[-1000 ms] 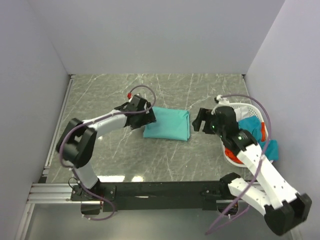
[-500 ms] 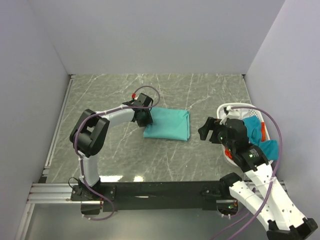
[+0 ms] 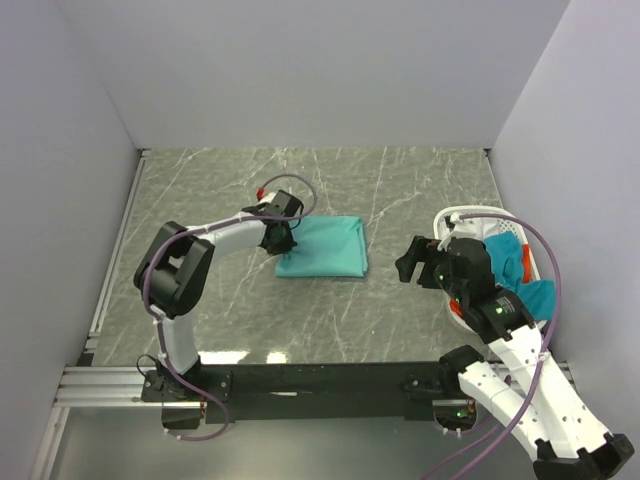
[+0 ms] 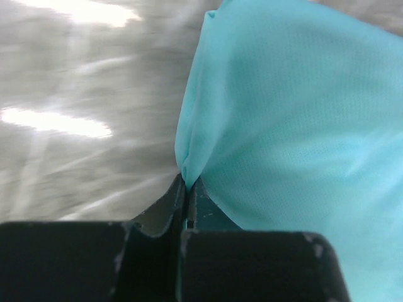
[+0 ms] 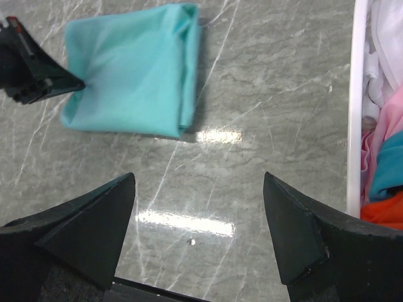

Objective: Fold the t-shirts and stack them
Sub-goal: Neatly place the folded tshirt to the corner

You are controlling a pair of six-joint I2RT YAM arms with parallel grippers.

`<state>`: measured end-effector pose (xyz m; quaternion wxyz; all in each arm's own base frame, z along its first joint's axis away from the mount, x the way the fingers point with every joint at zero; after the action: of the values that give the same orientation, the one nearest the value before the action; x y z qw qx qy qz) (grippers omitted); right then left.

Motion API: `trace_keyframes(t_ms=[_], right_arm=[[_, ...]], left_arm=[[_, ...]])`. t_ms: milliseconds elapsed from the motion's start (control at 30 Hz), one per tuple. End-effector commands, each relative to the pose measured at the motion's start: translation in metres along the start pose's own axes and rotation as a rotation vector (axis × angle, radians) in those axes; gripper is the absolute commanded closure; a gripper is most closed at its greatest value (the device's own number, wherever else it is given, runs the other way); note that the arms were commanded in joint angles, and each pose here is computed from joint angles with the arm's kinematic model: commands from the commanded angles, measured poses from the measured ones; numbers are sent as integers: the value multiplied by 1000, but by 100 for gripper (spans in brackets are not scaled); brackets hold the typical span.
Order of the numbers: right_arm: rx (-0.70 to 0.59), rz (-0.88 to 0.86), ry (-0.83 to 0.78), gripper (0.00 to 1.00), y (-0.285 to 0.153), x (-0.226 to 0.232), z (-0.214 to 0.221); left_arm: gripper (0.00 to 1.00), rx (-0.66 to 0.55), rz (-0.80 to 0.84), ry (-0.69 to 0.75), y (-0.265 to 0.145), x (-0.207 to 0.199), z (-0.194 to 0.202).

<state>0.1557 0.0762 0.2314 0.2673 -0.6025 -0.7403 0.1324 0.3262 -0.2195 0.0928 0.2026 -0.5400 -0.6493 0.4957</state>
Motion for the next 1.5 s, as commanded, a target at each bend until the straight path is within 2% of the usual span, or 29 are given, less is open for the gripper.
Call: trace_keyframes(t_ms=[0,167,233,367,733,900,967,1233,1333,1467], right_arm=[[-32,-3,14,11,0,1,-5],[-18,12,9,11,3,0,-7],[-21,16,3,11,3,0,-9],[15,20,-9,11,9,2,-10],[68,38,-12,11,20,-1,-6],[73,38,-12,11,22,-2,-6],[83,43,-11,11,22,-3,-5],[67,56,-7,11,18,-4,-6],[61,59,-5,11,17,-5,-5],[74,73,1,11,17,-6,-3]], left_arm=[[99,-65,-223,62,-12,52,-6],[99,-91,-359,53,-25,94,-9],[99,-145,-470,87,-30,114,-13],[99,-232,-657,49,-41,154,-32],[99,-303,-805,-33,-38,204,-92],[95,-323,-859,-33,-38,225,-118],[99,-330,-888,-57,-42,233,-130],[97,-370,-913,-109,-49,269,-158],[99,-381,-935,-117,-47,276,-171],[97,-399,-942,-118,-44,282,-188]])
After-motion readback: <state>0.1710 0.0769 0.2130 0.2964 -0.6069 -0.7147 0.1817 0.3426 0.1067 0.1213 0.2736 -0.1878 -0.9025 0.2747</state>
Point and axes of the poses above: each gripper's point midway between its finger pads, its own y axis out along the fingers, its own x axis along the line the jaws close on, z = x × y, the point moved 8 cm from there along -y, back along the fingers, and after that the axes turned 7 degrees about -y, right-handed, at the moved point
